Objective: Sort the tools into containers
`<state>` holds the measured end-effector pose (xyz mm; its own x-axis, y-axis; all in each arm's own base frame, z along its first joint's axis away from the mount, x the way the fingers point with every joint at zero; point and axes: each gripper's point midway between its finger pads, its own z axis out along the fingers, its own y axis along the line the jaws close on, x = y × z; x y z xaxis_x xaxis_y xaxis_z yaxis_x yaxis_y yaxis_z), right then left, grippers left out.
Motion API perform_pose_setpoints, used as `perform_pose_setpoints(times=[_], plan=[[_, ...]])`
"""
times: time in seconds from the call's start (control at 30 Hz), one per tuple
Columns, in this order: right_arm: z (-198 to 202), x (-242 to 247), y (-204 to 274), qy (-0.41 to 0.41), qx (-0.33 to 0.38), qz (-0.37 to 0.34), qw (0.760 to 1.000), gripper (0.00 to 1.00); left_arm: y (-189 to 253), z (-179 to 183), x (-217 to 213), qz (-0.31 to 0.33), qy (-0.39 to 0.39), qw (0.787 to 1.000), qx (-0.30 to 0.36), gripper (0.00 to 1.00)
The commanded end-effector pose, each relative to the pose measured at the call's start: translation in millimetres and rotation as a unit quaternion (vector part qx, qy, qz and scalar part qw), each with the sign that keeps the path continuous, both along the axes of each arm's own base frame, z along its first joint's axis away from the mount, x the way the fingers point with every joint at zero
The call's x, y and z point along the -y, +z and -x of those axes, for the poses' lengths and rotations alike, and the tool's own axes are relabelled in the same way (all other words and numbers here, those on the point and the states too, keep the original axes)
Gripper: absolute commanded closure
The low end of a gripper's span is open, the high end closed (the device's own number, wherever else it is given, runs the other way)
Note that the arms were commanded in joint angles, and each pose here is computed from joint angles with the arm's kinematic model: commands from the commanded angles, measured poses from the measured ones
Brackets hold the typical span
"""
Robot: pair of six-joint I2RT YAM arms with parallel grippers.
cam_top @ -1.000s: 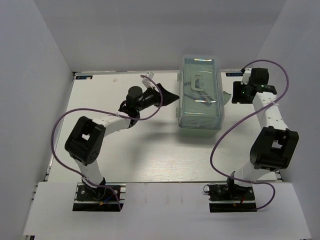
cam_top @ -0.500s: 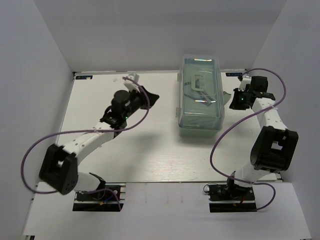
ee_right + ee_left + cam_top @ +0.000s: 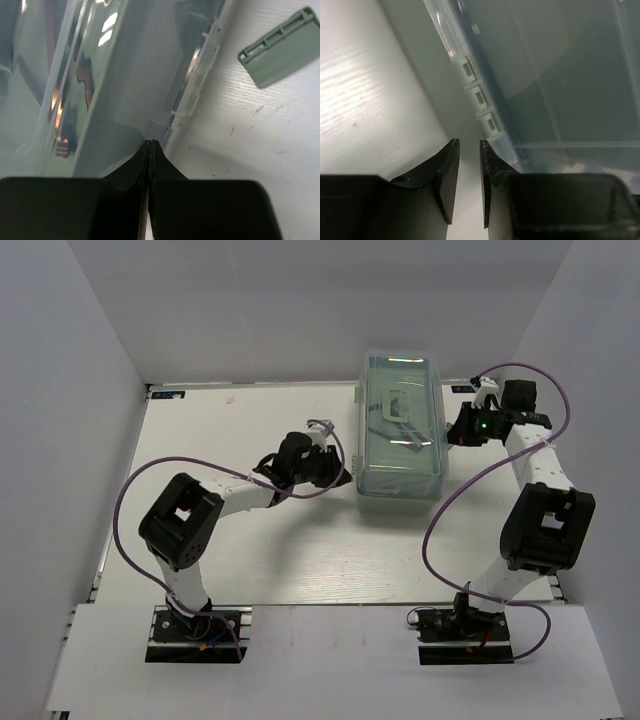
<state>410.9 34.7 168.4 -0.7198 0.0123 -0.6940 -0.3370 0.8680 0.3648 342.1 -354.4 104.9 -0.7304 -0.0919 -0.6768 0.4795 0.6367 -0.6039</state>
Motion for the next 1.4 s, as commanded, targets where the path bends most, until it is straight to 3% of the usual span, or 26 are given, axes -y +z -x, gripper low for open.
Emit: perform_pose_setpoints(times=[0.0, 0.2, 0.3, 0.4, 0.57, 0.63, 0.67, 0.73, 0.8, 0.9, 0.93, 1.07, 1.13, 1.27, 1.37], plan=[[-1.9, -32.0, 28.9, 0.071, 0.017, -0.067, 0.995, 1.0, 34.4, 4.1, 29.4, 0.04, -0.051, 0.997, 0.037, 0.65], [-1.4, -35.1, 24.2, 0.074, 0.02, -0.043, 0.996, 1.0, 34.3, 13.2, 45.3, 0.04, -0.072, 0.996, 0.032, 0.65], [-6.8, -12.6, 17.4, 0.019, 0.017, 0.02, 0.999, 1.0, 19.0, 15.3, 40.0, 0.018, -0.055, 0.998, 0.019, 0.65], [-8.5, 15.3, 11.9, -0.043, 0.018, 0.078, 0.996, 0.94, 15.3, 14.7, 16.4, -0.011, -0.012, 1.0, 0.012, 0.63], [-1.3, 61.5, 10.2, -0.138, 0.028, 0.177, 0.974, 0.69, 35.0, 7.4, -34.2, -0.064, 0.074, 0.994, 0.045, 0.38], [2.6, 65.1, 9.8, -0.147, 0.028, 0.183, 0.972, 0.61, 37.8, 14.8, -49.4, -0.091, 0.081, 0.991, 0.048, 0.26], [5.8, 66.7, 10.7, -0.148, 0.026, 0.185, 0.971, 0.49, 55.6, 15.2, -57.2, -0.09, 0.093, 0.989, 0.067, 0.22], [11.4, 65.5, 9.6, -0.147, 0.023, 0.181, 0.972, 0.39, 62.8, 22.4, -70.4, -0.115, 0.09, 0.986, 0.08, 0.14], [22.8, 57.7, 7.6, -0.132, 0.022, 0.163, 0.978, 0.36, 79.4, 29.5, -84.3, -0.128, 0.093, 0.982, 0.101, 0.0], [35.2, 50.5, 11.1, -0.127, 0.031, 0.146, 0.981, 0.32, 82.1, 38.4, -115.1, -0.191, 0.091, 0.97, 0.123, 0.0], [43.2, 46.6, 1.4, -0.122, 0.019, 0.141, 0.982, 0.21, 92.7, 41.6, -130.5, -0.212, 0.101, 0.961, 0.143, 0.0], [65.0, 36.3, 7.1, -0.132, 0.015, 0.111, 0.985, 0.14, 89.6, 50.5, -181.0, -0.28, 0.158, 0.934, 0.154, 0.0], [82.7, 30.3, 6.8, -0.121, 0.021, 0.106, 0.987, 0.1, 85.4, 55.2, -195.7, -0.295, 0.177, 0.926, 0.155, 0.0], [105.4, 23.2, 0.0, -0.111, 0.043, 0.1, 0.988, 0.1, 70.4, 69.0, -211.6, -0.307, 0.179, 0.921, 0.161, 0.0], [122.9, 18.9, -11.6, -0.119, 0.037, 0.088, 0.988, 0.1, 83.2, 69.8, -213.0, -0.294, 0.183, 0.921, 0.18, 0.0]])
